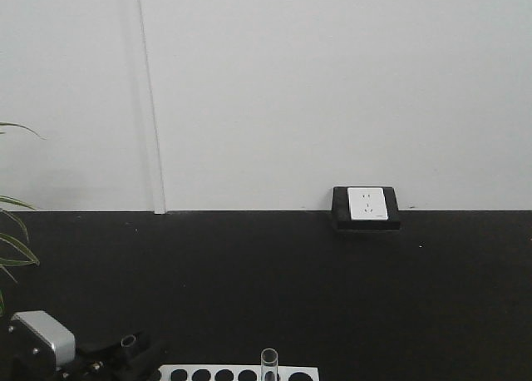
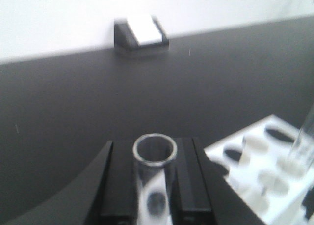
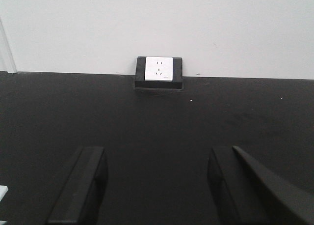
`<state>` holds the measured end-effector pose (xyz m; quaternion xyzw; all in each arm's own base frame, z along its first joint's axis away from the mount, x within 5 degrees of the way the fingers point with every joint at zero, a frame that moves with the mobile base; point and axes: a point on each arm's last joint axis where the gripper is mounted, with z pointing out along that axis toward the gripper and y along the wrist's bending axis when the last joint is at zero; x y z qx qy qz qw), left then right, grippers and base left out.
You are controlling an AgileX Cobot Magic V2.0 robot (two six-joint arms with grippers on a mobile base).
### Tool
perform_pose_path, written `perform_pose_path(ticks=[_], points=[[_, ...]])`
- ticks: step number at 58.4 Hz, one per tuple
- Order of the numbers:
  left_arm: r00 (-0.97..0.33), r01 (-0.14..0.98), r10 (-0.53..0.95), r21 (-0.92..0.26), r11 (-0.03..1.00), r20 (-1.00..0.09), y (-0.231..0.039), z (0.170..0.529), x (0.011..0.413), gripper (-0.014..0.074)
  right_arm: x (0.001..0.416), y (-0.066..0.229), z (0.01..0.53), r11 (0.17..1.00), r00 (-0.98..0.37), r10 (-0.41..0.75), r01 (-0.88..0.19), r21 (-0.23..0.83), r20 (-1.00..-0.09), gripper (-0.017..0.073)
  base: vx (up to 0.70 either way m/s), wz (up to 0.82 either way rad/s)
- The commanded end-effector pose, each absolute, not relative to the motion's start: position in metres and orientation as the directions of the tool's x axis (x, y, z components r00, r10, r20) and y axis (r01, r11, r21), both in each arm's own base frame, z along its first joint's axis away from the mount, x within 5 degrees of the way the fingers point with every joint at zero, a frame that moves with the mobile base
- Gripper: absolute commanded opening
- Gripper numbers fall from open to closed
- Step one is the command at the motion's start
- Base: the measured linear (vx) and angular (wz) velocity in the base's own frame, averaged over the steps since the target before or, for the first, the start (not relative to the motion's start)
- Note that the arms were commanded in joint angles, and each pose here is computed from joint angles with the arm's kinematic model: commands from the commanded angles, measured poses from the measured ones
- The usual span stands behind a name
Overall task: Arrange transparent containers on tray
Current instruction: 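Lift the clear test tube out of the rack with the left gripper, then lower the right gripper onto another clear test tube and close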
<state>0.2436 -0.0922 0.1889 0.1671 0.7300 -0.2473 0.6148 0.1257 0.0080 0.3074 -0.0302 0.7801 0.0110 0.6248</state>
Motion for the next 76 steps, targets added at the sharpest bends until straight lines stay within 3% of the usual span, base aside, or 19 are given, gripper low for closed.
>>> perform_pose_path(ticks=[1, 15, 28, 38, 58, 76], points=[[-0.044, 0.549, -0.154, -0.153, 0.822, -0.987, -0.09, 0.226, 0.239, 0.0057, 0.128, 0.009, 0.327, 0.997, -0.093, -0.039, -0.07, -0.032, -0.995, 0.0498, 0.0, 0.0], [0.016, 0.497, -0.114, -0.091, 0.863, -0.993, -0.078, 0.267, 0.215, 0.0059, 0.128, 0.01, 0.334, 0.996, -0.009, -0.035, -0.079, -0.034, -0.999, 0.0498, 0.0, 0.0], [-0.024, 0.368, -0.02, -0.028, 0.929, -1.0, -0.061, 0.312, 0.2, 0.0062, 0.128, 0.01, 0.332, 0.996, -0.032, -0.037, -0.077, -0.035, -0.999, 0.0498, 0.0, 0.0], [0.008, 0.331, -0.017, -0.013, 0.943, -1.0, -0.054, 0.333, 0.184, 0.0062, 0.136, 0.013, 0.328, 0.995, -0.066, -0.041, -0.096, -0.035, -0.997, 0.0498, 0.0, 0.0], [0.078, 0.305, -0.154, -0.123, 0.944, -0.985, -0.043, 0.355, 0.156, 0.0062, 0.165, 0.079, 0.303, 0.881, -0.092, -0.178, -0.458, -0.117, -0.98, 0.0498, 0.0, 0.0], [0.031, 0.265, -0.133, -0.12, 0.957, -0.991, -0.037, 0.354, 0.142, 0.0062, 0.186, 0.109, 0.277, 0.837, -0.144, -0.193, -0.541, -0.086, -0.971, 0.0498, 0.0, 0.0]])
